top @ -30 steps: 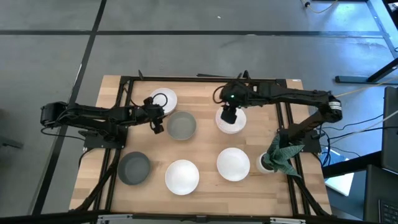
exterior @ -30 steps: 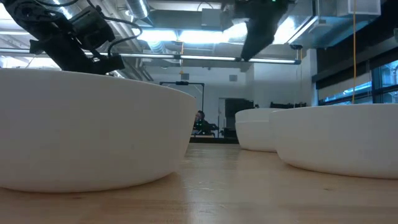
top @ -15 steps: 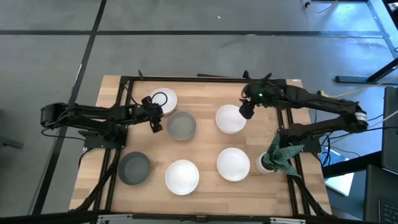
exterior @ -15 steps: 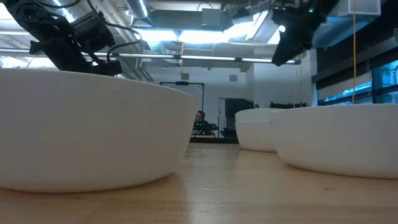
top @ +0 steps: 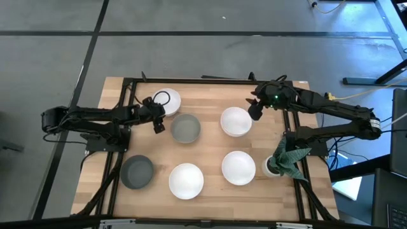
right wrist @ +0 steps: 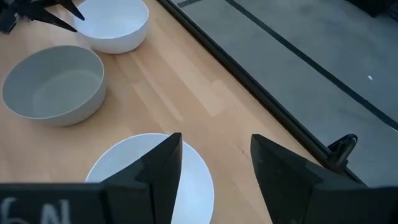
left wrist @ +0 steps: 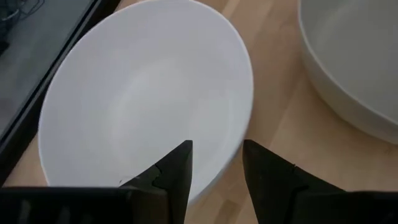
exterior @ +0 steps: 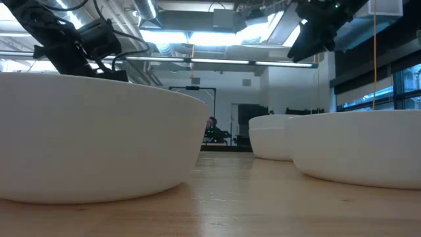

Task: Nest bowls inside each other
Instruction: Stack the white bowl on top of the white bowl

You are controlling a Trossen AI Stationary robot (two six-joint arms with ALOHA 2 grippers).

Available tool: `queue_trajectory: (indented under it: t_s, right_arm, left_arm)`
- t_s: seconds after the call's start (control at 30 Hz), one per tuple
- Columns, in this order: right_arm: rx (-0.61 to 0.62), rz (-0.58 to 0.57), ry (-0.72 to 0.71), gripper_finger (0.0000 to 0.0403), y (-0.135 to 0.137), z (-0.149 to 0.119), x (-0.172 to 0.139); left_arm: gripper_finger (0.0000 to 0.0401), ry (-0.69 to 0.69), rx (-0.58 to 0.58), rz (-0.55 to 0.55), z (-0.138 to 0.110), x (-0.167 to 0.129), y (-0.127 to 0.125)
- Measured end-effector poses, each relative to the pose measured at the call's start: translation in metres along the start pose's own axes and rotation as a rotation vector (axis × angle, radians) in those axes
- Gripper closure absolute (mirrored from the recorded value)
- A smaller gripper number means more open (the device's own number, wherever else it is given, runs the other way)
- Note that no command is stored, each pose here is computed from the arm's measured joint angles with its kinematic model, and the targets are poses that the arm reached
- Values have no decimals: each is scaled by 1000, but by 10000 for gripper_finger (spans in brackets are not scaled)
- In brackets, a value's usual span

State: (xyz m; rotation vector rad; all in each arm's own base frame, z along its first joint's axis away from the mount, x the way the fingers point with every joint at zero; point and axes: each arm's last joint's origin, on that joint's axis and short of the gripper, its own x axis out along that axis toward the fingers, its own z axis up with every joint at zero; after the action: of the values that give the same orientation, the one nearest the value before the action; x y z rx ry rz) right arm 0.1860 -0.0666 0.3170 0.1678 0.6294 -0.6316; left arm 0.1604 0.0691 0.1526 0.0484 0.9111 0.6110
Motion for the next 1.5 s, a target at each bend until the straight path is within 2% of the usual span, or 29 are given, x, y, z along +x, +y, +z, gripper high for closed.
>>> queue_trajectory:
  t_s: [0.13,0.43,0.6,0.73,0.93,1.07,1.23,1.4,1.5]
  right_arm:
    - [-2,0,0,210,0,0,0]
    - [-2,0,0,210,0,0,0]
    - [-2,0,0,210,0,0,0]
    - [-3,0,1,210,0,0,0]
    - [-3,-1,2,210,0,0,0]
    - [-3,-1,2,210,0,0,0]
    - [-3,-1,3,210,0,0,0]
    - [-3,-1,3,210,0,0,0]
    - [-3,-1,3,210,0,0,0]
  left_arm:
    - [266,8,-11,-28,-1,2,2]
    - [266,123,6,-77,-9,21,-3]
    - [271,104,-2,-74,-6,28,-5]
    - [302,72,-12,-70,-3,29,-5]
    - [385,71,-23,-69,-3,29,-5]
    - [391,71,-49,-62,-3,29,-5]
    - [396,71,-70,0,-2,29,-3]
    - [398,-15,-97,3,22,22,8]
    - [399,-86,-85,-47,43,14,15]
